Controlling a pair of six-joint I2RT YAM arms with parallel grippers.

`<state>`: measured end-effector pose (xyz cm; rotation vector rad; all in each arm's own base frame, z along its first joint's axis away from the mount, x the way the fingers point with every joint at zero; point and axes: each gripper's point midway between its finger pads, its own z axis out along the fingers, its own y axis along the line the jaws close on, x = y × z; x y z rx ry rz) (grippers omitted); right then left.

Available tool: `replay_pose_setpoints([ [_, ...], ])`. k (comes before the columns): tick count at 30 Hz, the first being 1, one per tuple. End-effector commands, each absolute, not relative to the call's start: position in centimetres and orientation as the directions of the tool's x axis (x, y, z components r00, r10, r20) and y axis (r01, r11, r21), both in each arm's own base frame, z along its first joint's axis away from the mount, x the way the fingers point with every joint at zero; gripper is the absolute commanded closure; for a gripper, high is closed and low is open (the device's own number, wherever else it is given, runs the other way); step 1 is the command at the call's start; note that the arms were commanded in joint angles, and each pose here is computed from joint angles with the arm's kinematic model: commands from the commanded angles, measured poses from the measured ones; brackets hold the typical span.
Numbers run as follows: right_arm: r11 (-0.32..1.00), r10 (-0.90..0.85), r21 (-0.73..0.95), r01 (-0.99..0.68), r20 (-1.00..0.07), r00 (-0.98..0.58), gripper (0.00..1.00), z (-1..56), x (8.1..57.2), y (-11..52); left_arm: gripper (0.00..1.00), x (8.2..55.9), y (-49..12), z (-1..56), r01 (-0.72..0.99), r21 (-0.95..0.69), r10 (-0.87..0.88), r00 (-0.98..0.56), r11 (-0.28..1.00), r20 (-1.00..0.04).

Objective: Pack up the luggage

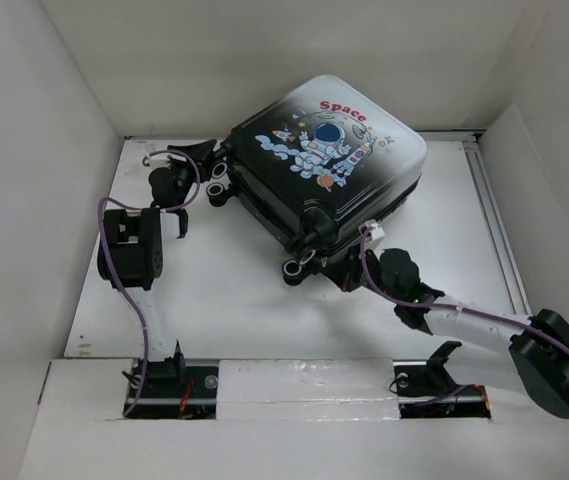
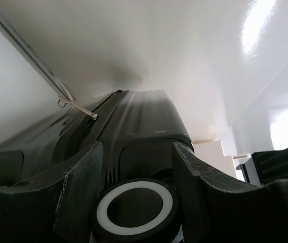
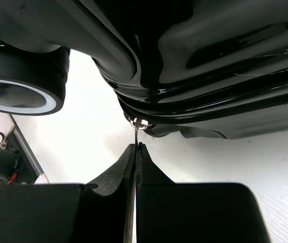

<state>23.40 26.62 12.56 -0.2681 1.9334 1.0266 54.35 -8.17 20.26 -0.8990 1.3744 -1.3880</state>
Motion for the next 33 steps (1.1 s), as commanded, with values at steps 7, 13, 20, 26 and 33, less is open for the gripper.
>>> replay_pose_setpoints([
  [7, 0.489, 0.227, 0.57, -0.661, -0.814, -0.534, 1.0, 17.6, 22.9, 28.4, 1.0, 53.0, -9.1, 22.7, 0.228, -0.966, -0.943, -0.277, 0.121, -0.184],
  [13, 0.553, 0.255, 0.5, -0.667, -0.863, -0.435, 1.0, 22.0, 27.9, 24.5, 1.0, 47.7, -10.0, 22.8, 0.266, -0.95, -0.933, -0.271, 0.164, -0.237],
  [20, 0.597, 0.25, 0.475, -0.646, -0.876, -0.413, 1.0, 23.7, 30.3, 20.9, 1.0, 39.9, -13.6, 20.8, 0.284, -0.949, -0.911, -0.339, 0.137, -0.233],
  [26, 0.565, 0.38, 0.601, -0.565, -0.798, -0.468, 1.0, 19.7, 24.8, 23.8, 1.0, 35.6, -16.1, 21.0, 0.297, -0.944, -0.897, -0.366, 0.142, -0.25],
  [33, 0.788, 0.39, 0.469, -0.398, -0.881, -0.267, 1.0, 18.2, 25.4, 24.1, 1.0, 33.3, -20.0, 22.9, 0.304, -0.928, -0.871, -0.368, 0.217, -0.324],
])
